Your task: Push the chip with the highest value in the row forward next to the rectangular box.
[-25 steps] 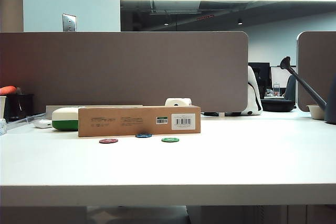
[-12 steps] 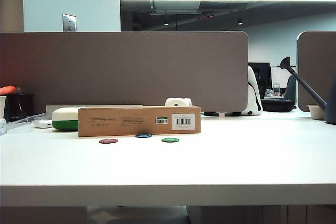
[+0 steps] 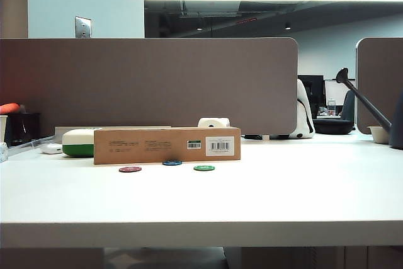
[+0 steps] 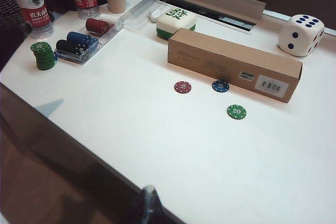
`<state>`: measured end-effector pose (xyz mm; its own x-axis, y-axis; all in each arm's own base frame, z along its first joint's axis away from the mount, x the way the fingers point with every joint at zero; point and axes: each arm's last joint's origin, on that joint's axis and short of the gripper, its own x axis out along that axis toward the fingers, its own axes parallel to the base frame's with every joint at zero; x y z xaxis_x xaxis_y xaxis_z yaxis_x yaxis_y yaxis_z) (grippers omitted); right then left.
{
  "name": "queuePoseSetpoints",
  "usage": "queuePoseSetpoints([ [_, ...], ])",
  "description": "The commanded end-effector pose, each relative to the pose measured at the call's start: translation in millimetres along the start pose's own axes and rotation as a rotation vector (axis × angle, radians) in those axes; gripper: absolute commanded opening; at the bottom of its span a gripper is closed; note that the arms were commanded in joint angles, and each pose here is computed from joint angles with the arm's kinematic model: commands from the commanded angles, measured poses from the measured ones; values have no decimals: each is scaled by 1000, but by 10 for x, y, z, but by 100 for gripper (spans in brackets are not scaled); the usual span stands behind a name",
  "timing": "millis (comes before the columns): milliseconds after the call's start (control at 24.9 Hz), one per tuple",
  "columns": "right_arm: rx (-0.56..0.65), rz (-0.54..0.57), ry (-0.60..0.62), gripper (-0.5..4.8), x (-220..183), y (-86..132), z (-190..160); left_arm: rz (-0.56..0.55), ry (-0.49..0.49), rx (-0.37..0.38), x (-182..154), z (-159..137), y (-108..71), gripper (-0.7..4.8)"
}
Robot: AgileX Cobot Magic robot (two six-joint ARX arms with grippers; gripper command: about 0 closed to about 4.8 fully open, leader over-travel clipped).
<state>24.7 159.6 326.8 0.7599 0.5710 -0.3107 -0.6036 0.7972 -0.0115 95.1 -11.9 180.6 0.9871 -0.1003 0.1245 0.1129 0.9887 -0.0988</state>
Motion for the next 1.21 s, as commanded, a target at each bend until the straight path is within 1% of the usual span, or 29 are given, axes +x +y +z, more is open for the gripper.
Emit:
queuePoseSetpoints([
  [40,15,-4,-12,-9,-7,-1,22,46,17,40,4,-49,38,-5],
  [161,14,-3,-11,-9,-7,-1,21,98,27,50,2,-57,91,-5],
  [282,15,-3,-12,-9,-7,-1,22,136,17,58,-1,-46,128,-5],
  [322,14,-3,-11,-9,-7,-1,21,132,19,73,-1,-46,126,-5],
  [362,14,-3,-12,-9,-8,-1,22,91,28,101,0,-52,114,-5],
  [483,14,-3,-12,-9,-8,-1,22,41,46,149,1,-68,101,-5],
  [764,15,-3,-12,-9,-7,-1,22,44,53,164,0,-74,103,-5],
  [1207,15,-3,-12,-9,-7,-1,22,51,51,152,0,-72,104,-5],
])
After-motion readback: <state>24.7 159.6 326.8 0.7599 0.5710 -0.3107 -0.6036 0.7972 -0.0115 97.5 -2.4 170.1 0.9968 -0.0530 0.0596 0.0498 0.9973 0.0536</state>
